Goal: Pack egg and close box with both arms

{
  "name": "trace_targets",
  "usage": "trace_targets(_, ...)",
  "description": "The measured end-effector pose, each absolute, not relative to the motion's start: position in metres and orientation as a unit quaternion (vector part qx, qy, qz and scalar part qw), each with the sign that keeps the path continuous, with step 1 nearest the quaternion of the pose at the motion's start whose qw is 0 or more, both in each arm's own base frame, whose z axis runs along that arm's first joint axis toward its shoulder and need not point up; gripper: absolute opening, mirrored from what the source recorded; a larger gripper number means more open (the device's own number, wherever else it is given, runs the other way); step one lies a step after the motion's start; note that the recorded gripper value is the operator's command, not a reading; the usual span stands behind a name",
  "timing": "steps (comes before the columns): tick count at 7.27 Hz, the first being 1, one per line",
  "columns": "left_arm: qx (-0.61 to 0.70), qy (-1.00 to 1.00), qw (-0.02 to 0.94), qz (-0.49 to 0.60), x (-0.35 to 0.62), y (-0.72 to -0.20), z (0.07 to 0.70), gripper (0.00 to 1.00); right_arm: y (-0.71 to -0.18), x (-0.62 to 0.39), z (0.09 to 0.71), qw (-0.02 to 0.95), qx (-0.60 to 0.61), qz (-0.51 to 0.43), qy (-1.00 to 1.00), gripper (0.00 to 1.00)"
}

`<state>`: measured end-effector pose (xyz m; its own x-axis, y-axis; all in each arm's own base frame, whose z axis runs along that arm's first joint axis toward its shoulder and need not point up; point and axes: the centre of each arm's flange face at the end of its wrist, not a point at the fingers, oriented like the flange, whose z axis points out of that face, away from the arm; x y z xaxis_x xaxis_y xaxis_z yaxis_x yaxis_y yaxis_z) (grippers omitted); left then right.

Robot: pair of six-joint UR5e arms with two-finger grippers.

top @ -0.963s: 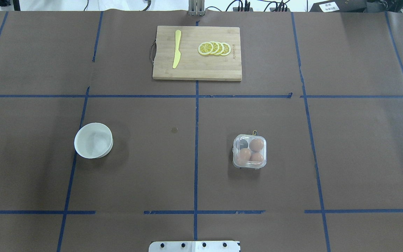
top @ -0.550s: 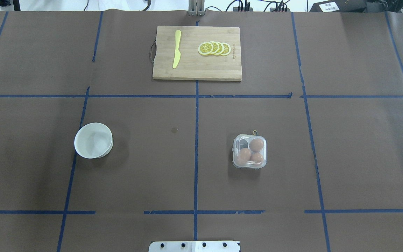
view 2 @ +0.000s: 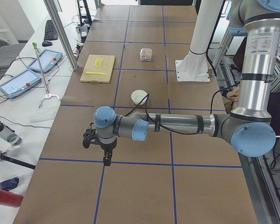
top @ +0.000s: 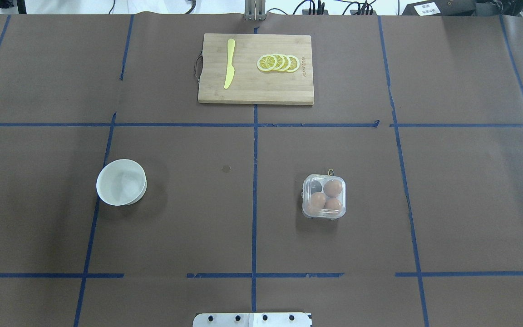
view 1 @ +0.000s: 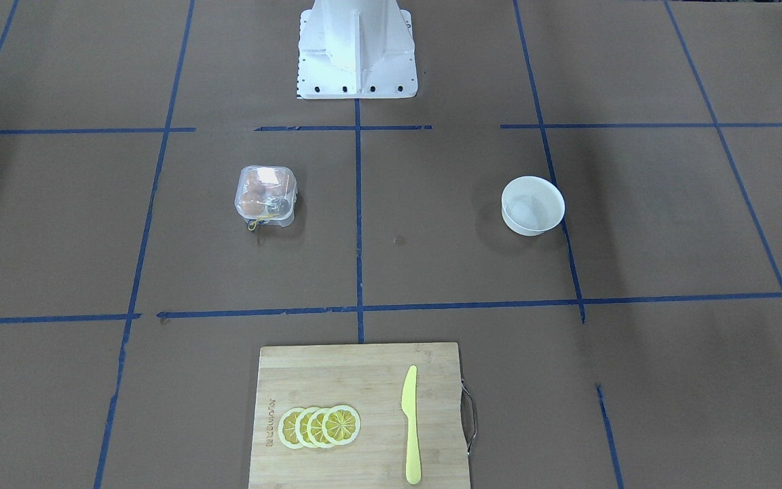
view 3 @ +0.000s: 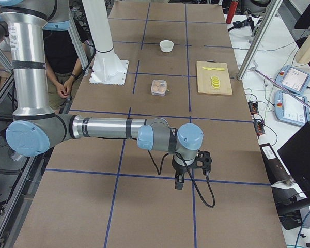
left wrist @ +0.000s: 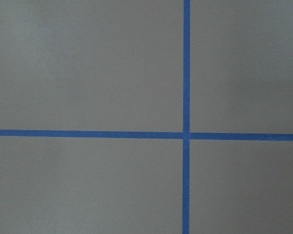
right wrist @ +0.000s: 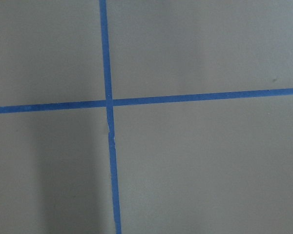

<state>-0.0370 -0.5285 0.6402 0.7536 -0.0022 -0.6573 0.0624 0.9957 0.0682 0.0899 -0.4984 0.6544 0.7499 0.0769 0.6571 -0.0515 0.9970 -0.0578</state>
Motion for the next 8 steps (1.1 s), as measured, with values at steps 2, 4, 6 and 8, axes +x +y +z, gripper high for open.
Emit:
trace_targets(2,0.05,0.352,0.935,-0.013,-0.037,-0.529,0.634,1.0,-0.5,0.087,0.649,0.928,-0.015,0.034,-0.371,1.0)
trace_targets(4,0.053,0.353,0.934,-0.011,-0.037,-0.529,0.629,1.0,-0.502,0.086,0.646,0.926,-0.007,0.03,-0.377,1.0)
trace_targets(6,0.052,0.369,0.928,-0.009,-0.034,-0.529,0.627,1.0,-0.503,0.086,0.645,0.925,0.001,0.025,-0.378,1.0)
trace_targets(8,0.05,0.378,0.924,-0.008,-0.033,-0.529,0.625,1.0,-0.503,0.086,0.644,0.925,0.004,0.024,-0.378,1.0)
